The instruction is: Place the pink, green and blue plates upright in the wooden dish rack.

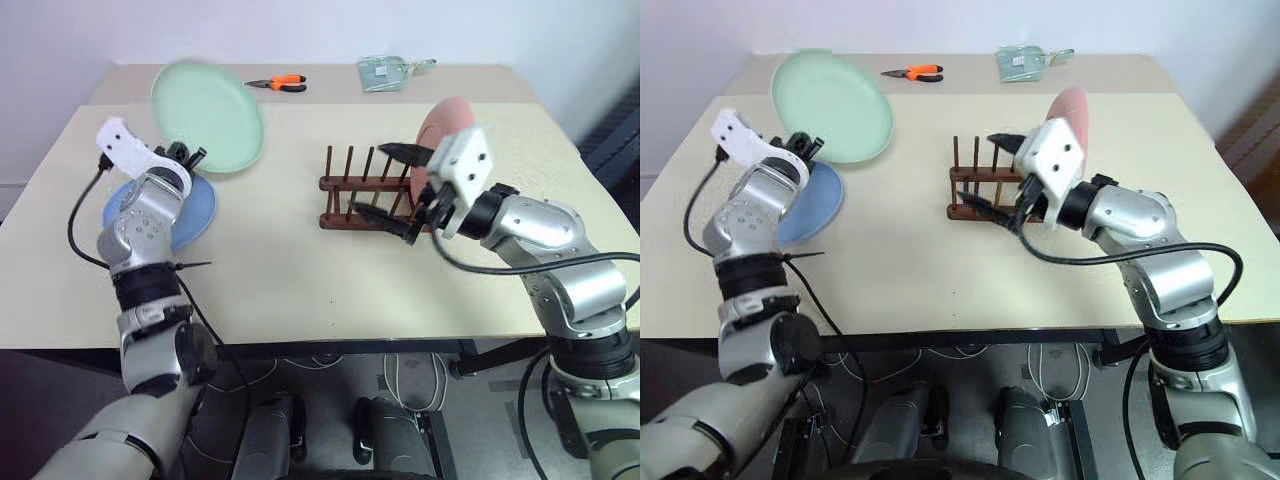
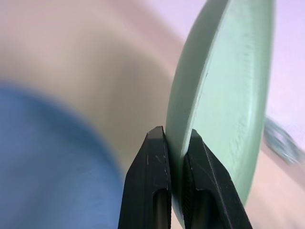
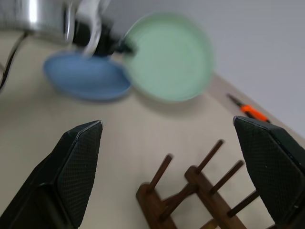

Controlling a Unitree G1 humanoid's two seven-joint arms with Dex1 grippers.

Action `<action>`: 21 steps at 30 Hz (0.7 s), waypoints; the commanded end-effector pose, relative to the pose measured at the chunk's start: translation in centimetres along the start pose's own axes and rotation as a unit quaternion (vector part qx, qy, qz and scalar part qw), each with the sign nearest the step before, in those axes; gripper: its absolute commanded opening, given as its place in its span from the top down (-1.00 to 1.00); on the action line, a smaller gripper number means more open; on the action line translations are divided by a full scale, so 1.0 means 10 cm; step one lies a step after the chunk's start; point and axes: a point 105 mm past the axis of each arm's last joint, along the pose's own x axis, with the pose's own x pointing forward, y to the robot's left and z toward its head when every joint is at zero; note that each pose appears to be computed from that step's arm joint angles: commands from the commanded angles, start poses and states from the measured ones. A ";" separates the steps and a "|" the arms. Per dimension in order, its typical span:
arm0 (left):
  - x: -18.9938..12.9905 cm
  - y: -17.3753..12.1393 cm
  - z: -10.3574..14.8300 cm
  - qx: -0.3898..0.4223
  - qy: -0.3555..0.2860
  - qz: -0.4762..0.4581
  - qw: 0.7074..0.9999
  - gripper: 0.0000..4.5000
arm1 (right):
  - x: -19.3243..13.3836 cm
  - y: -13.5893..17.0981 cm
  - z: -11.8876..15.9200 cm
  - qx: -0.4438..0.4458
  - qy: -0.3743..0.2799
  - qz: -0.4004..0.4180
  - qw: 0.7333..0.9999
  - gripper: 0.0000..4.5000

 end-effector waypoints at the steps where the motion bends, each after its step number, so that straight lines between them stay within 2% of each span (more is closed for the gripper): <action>1: -0.26 -0.65 -0.01 0.032 0.010 -0.120 0.992 0.99 | 0.22 0.05 0.15 -0.116 -0.011 -0.005 0.993 -1.00; 8: -0.65 -1.07 -0.18 0.009 0.063 -0.189 0.980 0.99 | 0.50 0.06 -0.05 -0.255 0.022 -0.011 0.967 -1.00; 16: -0.79 -1.27 -0.18 -0.037 0.087 -0.223 0.970 0.99 | 0.59 -0.08 -0.23 -0.325 0.046 -0.038 0.944 -1.00; 19: -0.84 -1.28 -0.24 -0.023 0.102 -0.229 0.968 1.00 | 0.58 -0.20 -0.23 -0.345 0.053 -0.068 0.935 -0.63; 21: -0.84 -1.26 -0.27 -0.016 0.107 -0.227 0.968 1.00 | 0.57 -0.25 -0.21 -0.353 0.050 -0.084 0.931 -0.22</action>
